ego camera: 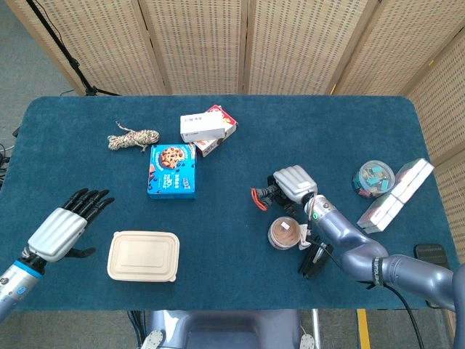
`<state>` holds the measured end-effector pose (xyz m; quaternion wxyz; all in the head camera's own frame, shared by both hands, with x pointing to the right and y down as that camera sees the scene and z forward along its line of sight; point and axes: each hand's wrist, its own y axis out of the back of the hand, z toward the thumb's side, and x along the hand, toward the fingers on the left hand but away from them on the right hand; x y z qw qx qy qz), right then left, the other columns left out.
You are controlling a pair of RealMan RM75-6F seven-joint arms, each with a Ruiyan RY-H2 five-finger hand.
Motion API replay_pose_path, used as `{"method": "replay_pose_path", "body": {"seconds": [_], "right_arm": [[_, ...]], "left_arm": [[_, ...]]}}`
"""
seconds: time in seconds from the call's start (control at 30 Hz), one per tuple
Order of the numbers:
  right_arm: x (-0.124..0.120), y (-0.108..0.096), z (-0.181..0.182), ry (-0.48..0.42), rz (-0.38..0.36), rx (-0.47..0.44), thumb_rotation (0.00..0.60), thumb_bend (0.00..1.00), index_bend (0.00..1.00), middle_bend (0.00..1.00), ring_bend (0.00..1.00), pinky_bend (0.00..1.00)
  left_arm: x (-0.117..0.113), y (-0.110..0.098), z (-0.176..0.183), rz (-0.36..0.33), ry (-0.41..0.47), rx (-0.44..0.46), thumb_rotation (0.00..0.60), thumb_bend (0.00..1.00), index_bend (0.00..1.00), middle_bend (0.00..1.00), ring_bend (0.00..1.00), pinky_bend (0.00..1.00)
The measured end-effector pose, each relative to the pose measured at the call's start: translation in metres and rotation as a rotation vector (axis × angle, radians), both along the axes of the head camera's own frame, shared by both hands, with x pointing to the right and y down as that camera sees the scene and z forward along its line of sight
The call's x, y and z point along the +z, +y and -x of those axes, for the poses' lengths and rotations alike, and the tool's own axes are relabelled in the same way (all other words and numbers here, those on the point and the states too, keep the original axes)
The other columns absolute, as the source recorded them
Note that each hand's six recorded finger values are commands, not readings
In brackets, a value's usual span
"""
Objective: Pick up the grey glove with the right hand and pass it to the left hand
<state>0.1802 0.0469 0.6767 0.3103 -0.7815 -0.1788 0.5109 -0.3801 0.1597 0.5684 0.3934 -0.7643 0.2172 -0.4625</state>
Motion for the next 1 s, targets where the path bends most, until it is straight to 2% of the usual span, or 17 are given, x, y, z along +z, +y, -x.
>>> {"method": "replay_pose_path", "body": {"seconds": [0.2,0.43,0.67,1.0], "right_arm": [[-0.021,0.011,0.028,-0.02,0.051,0.053,0.6,0.6,0.57,0.57,0.44,0.41],[-0.038,0.018,0.063,-0.03,0.071,0.073,0.6,0.61,0.57,0.57,0.45,0.41],[-0.038,0.02,0.078,-0.056,0.12,0.123,0.6,0.62,0.57,0.57,0.45,0.41],[-0.037,0.025,0.1,-0.11,0.182,0.163,0.6,0.63,0.57,0.57,0.45,0.41]], "left_arm": [[0.004,-0.022,-0.032,-0.007,0.134,0.169,0.6,0.0,0.0,0.0,0.0,0.0],[0.018,-0.026,-0.075,0.023,0.239,0.265,0.6,0.0,0.0,0.0,0.0,0.0],[0.029,-0.028,-0.101,0.052,0.241,0.307,0.6,0.0,0.0,0.0,0.0,0.0],[0.028,-0.024,-0.134,0.063,0.202,0.391,0.6,0.0,0.0,0.0,0.0,0.0]]}}
